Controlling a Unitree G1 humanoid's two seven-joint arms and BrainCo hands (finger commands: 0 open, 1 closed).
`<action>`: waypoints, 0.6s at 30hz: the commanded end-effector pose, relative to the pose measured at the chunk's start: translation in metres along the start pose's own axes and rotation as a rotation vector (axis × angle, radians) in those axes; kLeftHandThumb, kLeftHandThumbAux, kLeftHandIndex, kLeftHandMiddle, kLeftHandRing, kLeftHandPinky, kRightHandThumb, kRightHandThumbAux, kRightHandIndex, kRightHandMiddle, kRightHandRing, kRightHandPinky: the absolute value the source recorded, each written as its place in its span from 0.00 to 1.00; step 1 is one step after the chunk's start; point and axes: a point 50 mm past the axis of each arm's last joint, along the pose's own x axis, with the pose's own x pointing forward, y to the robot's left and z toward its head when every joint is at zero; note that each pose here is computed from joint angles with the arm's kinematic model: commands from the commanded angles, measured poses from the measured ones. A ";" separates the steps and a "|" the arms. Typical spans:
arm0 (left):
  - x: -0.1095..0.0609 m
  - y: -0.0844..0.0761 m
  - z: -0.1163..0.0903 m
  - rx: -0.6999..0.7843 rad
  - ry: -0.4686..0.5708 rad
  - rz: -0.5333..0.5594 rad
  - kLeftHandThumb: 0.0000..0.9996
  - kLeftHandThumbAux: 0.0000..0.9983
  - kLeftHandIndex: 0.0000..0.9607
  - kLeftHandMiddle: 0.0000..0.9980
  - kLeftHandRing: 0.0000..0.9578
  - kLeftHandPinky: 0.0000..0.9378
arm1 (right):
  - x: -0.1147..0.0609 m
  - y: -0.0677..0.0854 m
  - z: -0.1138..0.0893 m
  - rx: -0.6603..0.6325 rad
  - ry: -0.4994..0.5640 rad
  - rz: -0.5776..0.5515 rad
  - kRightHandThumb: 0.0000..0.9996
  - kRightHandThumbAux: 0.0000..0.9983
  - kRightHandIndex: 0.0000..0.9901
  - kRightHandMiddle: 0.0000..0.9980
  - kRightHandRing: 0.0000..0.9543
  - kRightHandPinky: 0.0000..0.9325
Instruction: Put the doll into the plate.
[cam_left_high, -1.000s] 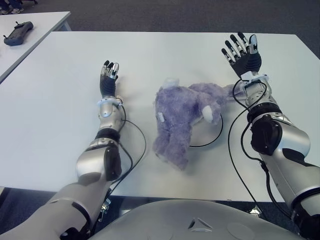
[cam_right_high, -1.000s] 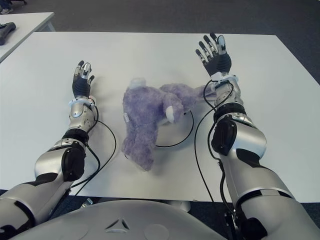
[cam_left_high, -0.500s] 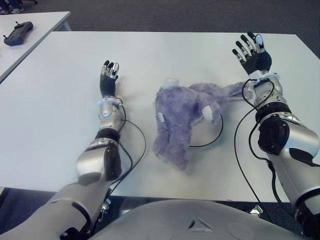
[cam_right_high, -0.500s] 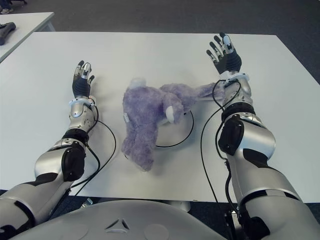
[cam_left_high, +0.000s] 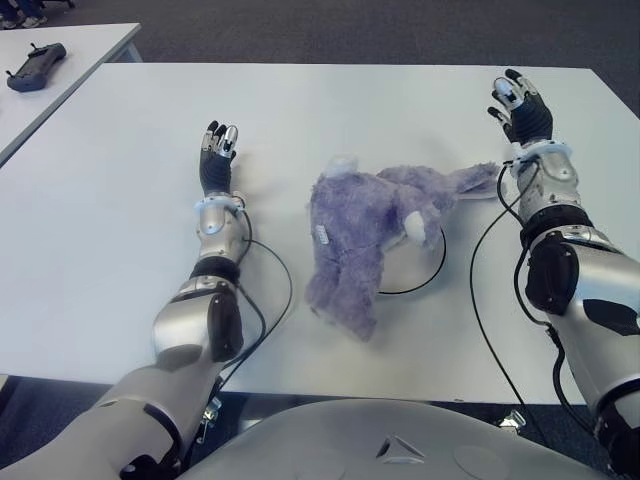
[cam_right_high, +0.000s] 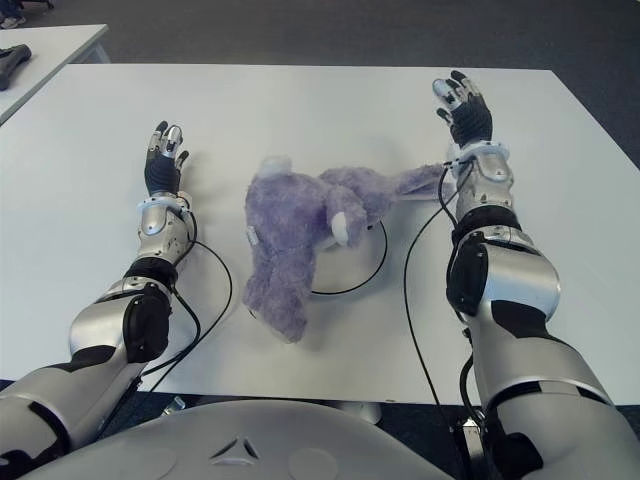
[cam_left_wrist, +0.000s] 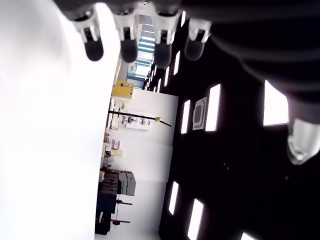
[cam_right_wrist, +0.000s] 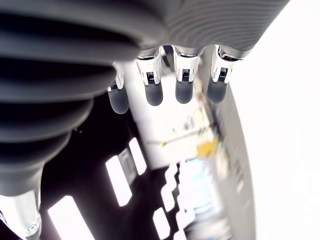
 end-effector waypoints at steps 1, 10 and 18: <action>-0.096 0.024 -0.108 -0.030 0.450 0.117 0.00 0.45 0.03 0.09 0.06 0.01 | -0.011 0.008 -0.025 -0.307 0.038 -0.030 0.00 0.56 0.06 0.00 0.00 0.00; -0.097 0.024 -0.108 -0.028 0.450 0.119 0.00 0.45 0.02 0.09 0.05 0.01 | -0.016 0.008 -0.029 -0.555 0.005 -0.049 0.00 0.60 0.05 0.01 0.00 0.00; -0.097 0.024 -0.108 -0.032 0.444 0.123 0.00 0.45 0.02 0.08 0.05 0.01 | -0.023 -0.010 -0.034 -0.643 0.030 -0.063 0.00 0.69 0.06 0.03 0.00 0.00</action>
